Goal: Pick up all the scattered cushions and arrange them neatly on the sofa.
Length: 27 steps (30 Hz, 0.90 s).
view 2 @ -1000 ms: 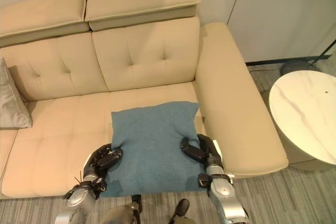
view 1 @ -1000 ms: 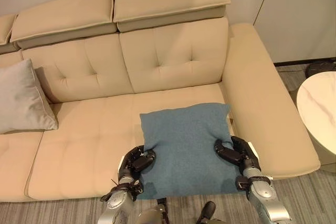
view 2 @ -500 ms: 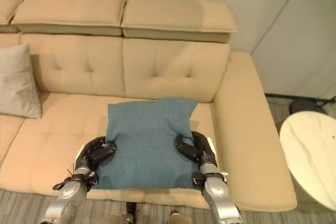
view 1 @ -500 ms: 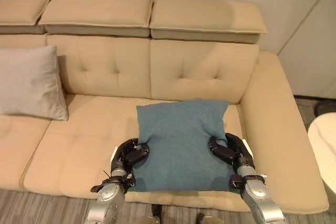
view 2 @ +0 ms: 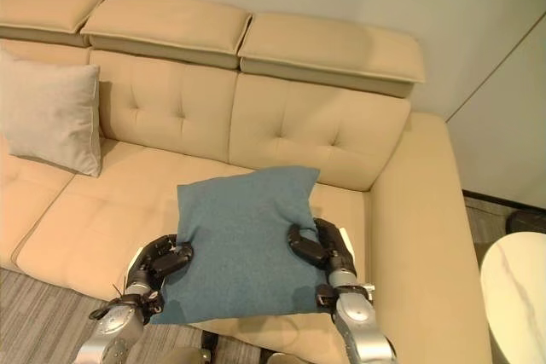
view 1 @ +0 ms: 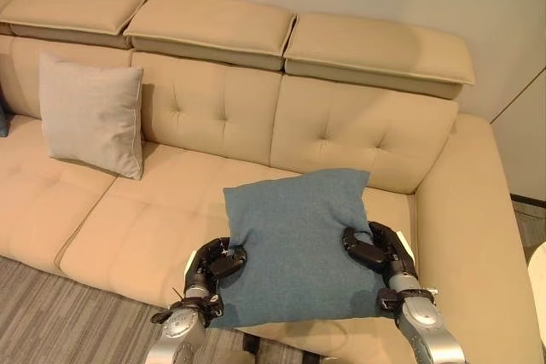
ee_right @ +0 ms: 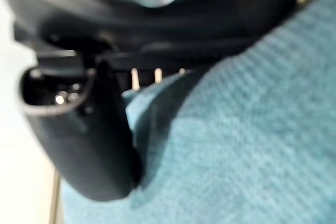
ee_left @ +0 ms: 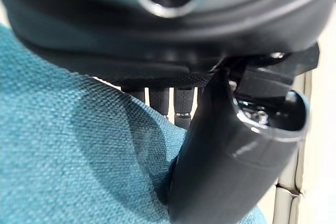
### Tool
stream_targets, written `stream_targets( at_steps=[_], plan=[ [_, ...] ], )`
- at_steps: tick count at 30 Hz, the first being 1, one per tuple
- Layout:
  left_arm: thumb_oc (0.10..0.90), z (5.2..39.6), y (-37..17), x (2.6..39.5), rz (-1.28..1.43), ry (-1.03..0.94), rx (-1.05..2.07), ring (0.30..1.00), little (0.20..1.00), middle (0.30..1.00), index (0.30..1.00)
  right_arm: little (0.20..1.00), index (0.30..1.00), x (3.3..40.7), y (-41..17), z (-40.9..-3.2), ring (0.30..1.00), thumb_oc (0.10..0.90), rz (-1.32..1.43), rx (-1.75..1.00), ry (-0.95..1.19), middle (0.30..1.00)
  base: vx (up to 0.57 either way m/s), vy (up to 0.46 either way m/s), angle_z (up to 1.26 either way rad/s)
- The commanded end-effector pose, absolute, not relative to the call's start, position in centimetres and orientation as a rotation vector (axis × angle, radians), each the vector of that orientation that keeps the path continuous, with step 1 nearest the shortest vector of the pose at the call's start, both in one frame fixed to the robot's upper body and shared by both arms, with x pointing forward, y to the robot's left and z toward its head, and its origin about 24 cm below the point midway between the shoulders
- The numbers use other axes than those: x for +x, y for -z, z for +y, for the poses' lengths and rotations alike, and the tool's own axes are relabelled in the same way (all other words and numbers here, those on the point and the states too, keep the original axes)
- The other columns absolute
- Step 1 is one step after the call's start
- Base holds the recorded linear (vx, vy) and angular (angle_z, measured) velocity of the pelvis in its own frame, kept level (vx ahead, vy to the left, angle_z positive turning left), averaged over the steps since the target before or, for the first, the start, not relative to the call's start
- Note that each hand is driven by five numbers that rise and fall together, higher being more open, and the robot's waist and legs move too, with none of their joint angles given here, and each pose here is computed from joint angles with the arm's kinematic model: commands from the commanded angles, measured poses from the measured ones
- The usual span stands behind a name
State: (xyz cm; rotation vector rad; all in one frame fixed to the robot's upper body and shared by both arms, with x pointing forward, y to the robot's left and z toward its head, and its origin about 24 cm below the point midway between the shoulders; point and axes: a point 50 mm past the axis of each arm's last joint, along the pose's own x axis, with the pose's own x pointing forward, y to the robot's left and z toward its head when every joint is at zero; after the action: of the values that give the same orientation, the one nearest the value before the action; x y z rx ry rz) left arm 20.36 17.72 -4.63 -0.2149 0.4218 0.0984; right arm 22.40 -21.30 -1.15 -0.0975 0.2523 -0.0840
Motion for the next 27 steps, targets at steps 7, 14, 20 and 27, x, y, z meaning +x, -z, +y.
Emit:
stream_targets(
  at_steps=[7, 14, 20, 27],
  plan=[
    [0.4, 13.3, -1.9, 23.8, 0.081, 0.163, -0.287, 0.3, 0.3, 0.3, 0.3, 0.3, 0.3, 25.1, -5.0, -18.6, 0.3, 0.4, -0.092, -0.004, -0.029, 0.3, 0.1, 0.104, -0.08],
    [0.4, 14.4, -1.7, 23.4, 0.088, 0.137, -0.267, 0.3, 0.3, 0.3, 0.3, 0.3, 0.3, 25.3, -4.9, -17.2, 0.3, 0.4, -0.085, -0.01, -0.083, 0.3, 0.09, 0.224, -0.33],
    [0.4, 15.2, -2.1, 24.4, 0.057, 0.093, -0.217, 0.3, 0.3, 0.3, 0.3, 0.3, 0.3, 25.7, -5.1, -16.5, 0.3, 0.4, -0.108, -0.028, -0.104, 0.3, 0.02, 0.09, -0.41],
    [0.4, 14.8, -2.9, 24.1, 0.017, 0.138, -0.197, 0.3, 0.3, 0.3, 0.3, 0.3, 0.3, 25.0, -5.0, -17.6, 0.3, 0.4, -0.095, -0.027, -0.073, 0.3, 0.12, -0.052, 0.16]
  ],
)
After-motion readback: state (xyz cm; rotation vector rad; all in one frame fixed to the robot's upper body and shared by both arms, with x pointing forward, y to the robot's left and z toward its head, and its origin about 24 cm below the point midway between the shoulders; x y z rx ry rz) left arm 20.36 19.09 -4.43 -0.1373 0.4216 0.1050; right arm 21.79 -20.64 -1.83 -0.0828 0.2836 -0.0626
